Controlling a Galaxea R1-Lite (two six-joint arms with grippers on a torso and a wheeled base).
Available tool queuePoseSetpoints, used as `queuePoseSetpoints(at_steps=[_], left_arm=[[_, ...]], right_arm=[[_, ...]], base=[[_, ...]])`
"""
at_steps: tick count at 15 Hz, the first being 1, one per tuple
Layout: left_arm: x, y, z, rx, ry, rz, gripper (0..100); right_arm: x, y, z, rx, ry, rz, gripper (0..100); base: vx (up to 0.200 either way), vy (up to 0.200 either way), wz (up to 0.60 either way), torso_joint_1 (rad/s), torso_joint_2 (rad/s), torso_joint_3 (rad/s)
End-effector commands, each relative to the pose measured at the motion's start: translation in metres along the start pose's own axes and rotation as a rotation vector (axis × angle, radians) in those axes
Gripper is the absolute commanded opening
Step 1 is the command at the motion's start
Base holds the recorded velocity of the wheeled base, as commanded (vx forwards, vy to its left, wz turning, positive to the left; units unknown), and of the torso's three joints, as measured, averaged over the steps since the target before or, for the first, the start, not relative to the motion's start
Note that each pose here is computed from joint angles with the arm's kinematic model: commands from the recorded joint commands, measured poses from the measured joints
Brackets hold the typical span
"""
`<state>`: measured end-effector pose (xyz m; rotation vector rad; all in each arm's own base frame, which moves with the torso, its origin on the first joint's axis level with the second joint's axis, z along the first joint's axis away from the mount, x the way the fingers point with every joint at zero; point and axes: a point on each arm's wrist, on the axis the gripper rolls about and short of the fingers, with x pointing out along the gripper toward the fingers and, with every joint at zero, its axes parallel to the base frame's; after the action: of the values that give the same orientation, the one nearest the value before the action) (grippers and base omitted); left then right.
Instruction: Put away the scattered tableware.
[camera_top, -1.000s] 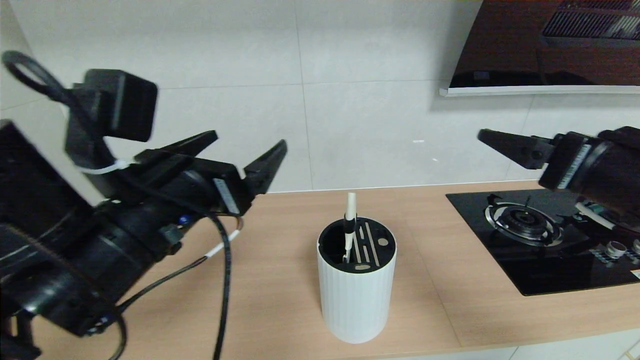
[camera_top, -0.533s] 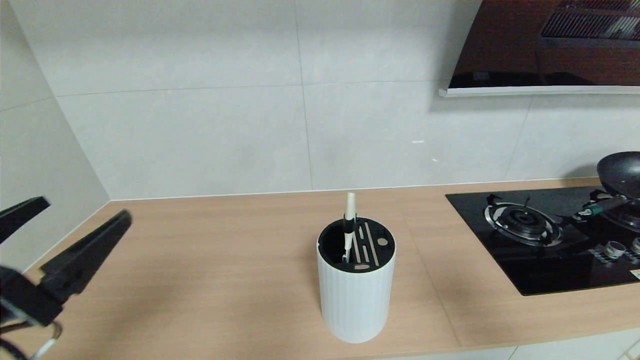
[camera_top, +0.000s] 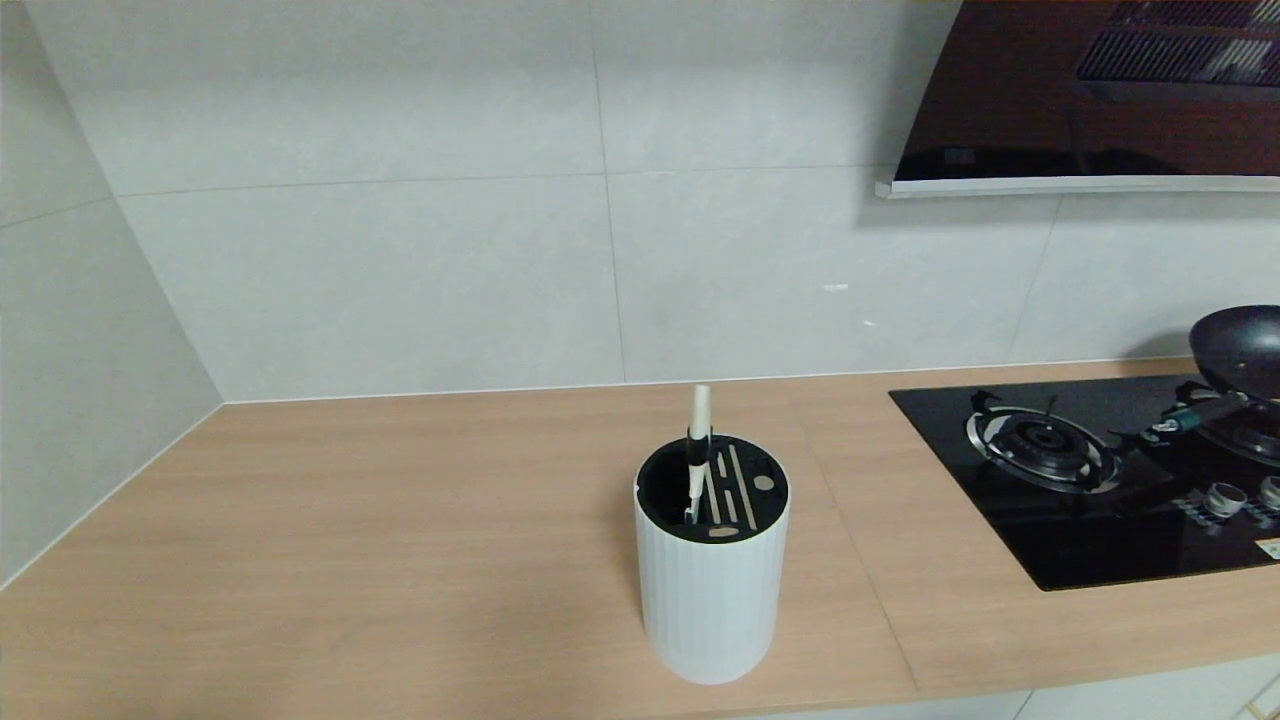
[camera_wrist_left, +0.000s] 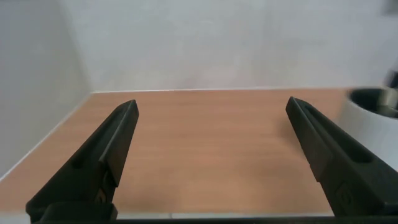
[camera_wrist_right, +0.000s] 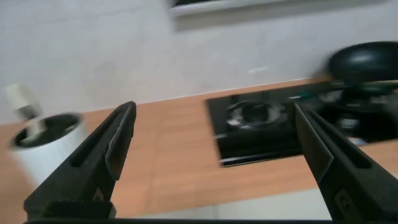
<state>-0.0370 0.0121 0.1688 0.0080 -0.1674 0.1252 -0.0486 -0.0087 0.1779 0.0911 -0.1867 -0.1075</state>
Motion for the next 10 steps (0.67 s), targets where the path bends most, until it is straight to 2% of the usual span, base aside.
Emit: queuePoseSetpoints(at_steps=[1,2,3,4,5,6,7,8,9,10], left_arm=[[-0.011,-0.003,-0.011,0.014,-0.031,0.109,100],[-0.016,-0.005,-0.025,0.055,-0.040,0.134,100],[-0.016,-0.005,-0.034,0.077,-0.025,0.140,100],[-0.011,-0.006,-0.052,0.086,0.028,0.149,100],[-0.008,-0.006,-0.061,0.088,0.046,0.150,100],[-0.003,-0.008,-0.084,0.105,0.098,0.122,100],[-0.002,-0.009,-0.089,0.101,0.121,0.078,100],[-0.002,-0.009,-0.089,0.101,0.121,0.078,100],[-0.002,-0.012,-0.090,0.089,0.120,-0.031,100],[-0.002,-0.013,-0.090,0.077,0.121,-0.097,100]], right_arm=[[-0.012,0.003,-0.026,-0.023,-0.023,-0.055,100],[-0.008,0.002,-0.038,-0.026,0.011,-0.076,100],[-0.006,0.001,-0.043,-0.027,0.025,-0.094,100],[-0.003,0.000,-0.054,-0.036,0.059,-0.108,100],[-0.003,-0.001,-0.061,-0.039,0.068,-0.104,100],[0.002,-0.002,-0.079,-0.072,0.107,-0.099,100],[0.004,-0.002,-0.087,-0.083,0.112,-0.093,100],[0.004,-0.002,-0.087,-0.083,0.112,-0.093,100],[0.007,-0.001,-0.100,-0.095,0.132,-0.010,100],[0.007,0.000,-0.101,-0.091,0.137,0.031,100]], base=[[0.000,0.000,0.00,0.000,0.00,0.000],[0.000,0.000,0.00,0.000,0.00,0.000],[0.000,0.000,0.00,0.000,0.00,0.000],[0.000,0.000,0.00,0.000,0.00,0.000],[0.000,0.000,0.00,0.000,0.00,0.000],[0.000,0.000,0.00,0.000,0.00,0.000],[0.000,0.000,0.00,0.000,0.00,0.000],[0.000,0.000,0.00,0.000,0.00,0.000],[0.000,0.000,0.00,0.000,0.00,0.000],[0.000,0.000,0.00,0.000,0.00,0.000]])
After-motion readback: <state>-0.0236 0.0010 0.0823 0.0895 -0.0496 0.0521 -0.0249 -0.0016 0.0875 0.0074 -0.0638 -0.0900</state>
